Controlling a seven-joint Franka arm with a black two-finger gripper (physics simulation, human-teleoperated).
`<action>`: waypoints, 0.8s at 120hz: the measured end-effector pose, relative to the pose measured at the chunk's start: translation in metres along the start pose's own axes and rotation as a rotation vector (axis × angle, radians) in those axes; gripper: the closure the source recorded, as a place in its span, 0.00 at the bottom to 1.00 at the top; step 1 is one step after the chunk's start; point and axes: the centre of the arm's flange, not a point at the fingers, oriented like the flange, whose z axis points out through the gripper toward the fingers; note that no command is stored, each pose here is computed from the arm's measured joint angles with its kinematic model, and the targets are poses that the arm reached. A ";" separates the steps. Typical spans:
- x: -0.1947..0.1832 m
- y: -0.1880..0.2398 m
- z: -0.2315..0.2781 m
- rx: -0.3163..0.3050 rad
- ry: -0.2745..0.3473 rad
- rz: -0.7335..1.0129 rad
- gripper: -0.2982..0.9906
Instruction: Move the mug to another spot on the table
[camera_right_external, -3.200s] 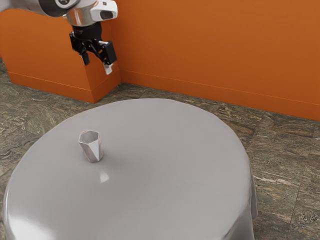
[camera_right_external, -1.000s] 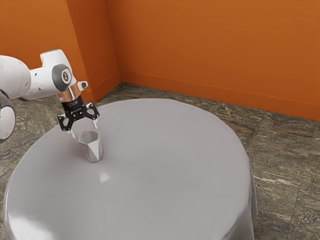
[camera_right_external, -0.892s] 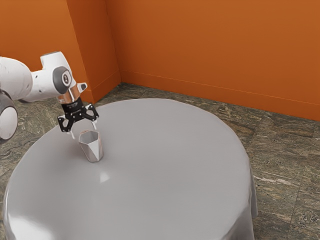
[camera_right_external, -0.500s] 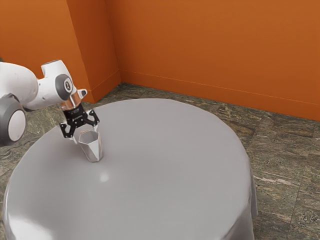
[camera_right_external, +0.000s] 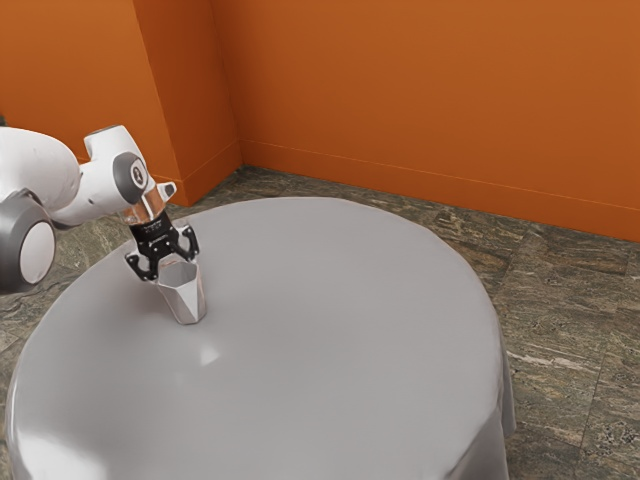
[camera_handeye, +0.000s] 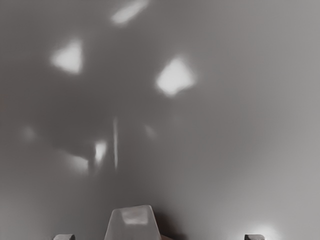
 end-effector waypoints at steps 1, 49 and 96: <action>0.000 0.000 0.000 0.000 0.000 0.000 0.44; -0.001 -0.001 -0.002 0.006 -0.005 -0.005 0.68; -0.023 -0.004 -0.017 0.019 -0.144 -0.015 0.79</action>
